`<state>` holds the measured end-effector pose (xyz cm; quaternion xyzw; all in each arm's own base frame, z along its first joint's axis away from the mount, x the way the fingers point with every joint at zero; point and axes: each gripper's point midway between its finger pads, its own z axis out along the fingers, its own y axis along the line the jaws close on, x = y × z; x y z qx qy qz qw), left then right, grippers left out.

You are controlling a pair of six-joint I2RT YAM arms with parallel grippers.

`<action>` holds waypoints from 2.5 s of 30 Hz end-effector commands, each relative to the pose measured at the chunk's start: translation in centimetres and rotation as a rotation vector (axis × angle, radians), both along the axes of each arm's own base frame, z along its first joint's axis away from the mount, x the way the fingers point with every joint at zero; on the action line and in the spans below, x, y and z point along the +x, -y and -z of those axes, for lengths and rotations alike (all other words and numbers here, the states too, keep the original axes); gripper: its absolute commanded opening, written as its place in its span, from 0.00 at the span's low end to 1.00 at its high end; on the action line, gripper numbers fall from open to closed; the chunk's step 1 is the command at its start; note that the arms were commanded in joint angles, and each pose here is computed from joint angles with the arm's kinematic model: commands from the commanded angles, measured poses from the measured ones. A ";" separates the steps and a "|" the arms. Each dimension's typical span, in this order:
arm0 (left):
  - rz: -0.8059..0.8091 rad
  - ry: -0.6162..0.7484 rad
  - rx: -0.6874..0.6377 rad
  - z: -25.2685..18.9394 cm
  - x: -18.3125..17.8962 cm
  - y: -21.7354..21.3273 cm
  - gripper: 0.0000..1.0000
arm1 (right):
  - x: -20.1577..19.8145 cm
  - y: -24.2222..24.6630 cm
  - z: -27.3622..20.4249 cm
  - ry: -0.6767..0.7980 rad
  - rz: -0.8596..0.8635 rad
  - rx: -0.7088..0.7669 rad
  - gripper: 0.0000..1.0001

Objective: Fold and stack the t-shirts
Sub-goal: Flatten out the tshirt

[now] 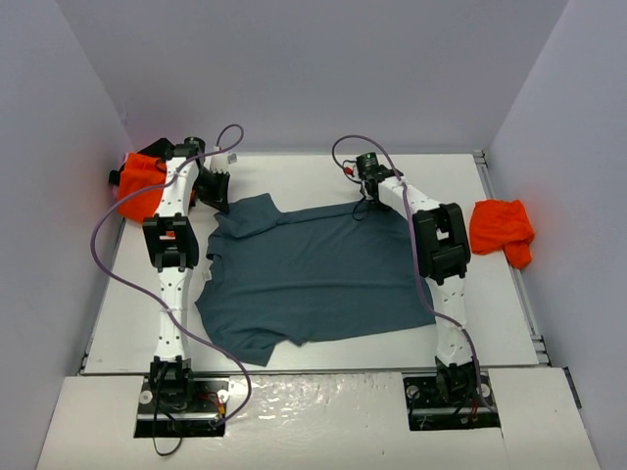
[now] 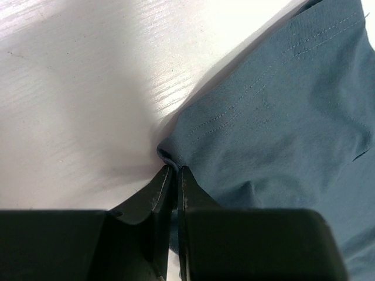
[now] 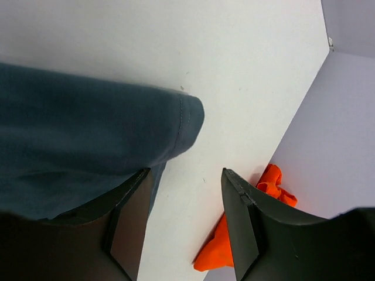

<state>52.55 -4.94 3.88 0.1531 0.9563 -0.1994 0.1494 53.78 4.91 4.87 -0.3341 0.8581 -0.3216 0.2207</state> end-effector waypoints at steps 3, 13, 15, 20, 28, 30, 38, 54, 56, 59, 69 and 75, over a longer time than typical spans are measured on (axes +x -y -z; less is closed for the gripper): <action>0.025 0.087 0.030 -4.9 -0.1 -0.1 0.00 | 1.7 0.1 -0.1 0.040 -0.002 -0.020 0.42; 0.025 0.080 0.038 -4.4 0.0 -0.2 0.00 | 0.9 -0.1 0.5 0.024 -0.004 -0.012 0.43; 0.026 0.081 0.042 -4.4 0.0 -0.2 0.00 | 0.5 -0.1 0.3 0.025 -0.005 -0.016 0.43; 0.026 0.083 0.047 -4.5 0.0 -0.3 0.00 | 0.1 -0.5 -0.9 0.045 -0.012 -0.012 0.45; 0.030 0.078 0.054 -4.6 -0.2 -0.5 0.00 | -1.3 -1.0 0.0 0.007 -0.034 -0.043 0.47; 0.030 0.079 0.055 -4.5 -0.2 -0.5 0.00 | -1.6 -1.0 0.3 -0.003 -0.038 -0.034 0.47; 0.029 0.079 0.064 -4.4 -0.2 -0.6 0.00 | -1.2 -1.4 -1.5 0.038 -0.060 0.013 0.48; 0.042 0.074 0.083 -4.4 -0.5 -0.6 0.00 | 3.8 -0.9 -3.1 0.248 0.037 -0.009 0.43; 0.040 0.077 0.083 -4.5 -0.4 -0.6 0.00 | 4.6 -0.8 -4.8 0.303 0.054 -0.011 0.45; 0.042 0.078 0.083 -4.5 -0.4 -0.5 0.00 | 6.0 -0.2 -7.0 0.393 0.074 -0.020 0.45; 0.046 0.071 0.082 -4.1 -0.5 -0.5 0.00 | 6.4 -0.1 -8.8 0.453 0.087 0.001 0.48; 0.048 0.069 0.083 -4.0 -0.4 -0.4 0.00 | 3.2 -0.6 -7.4 0.353 0.029 0.039 0.48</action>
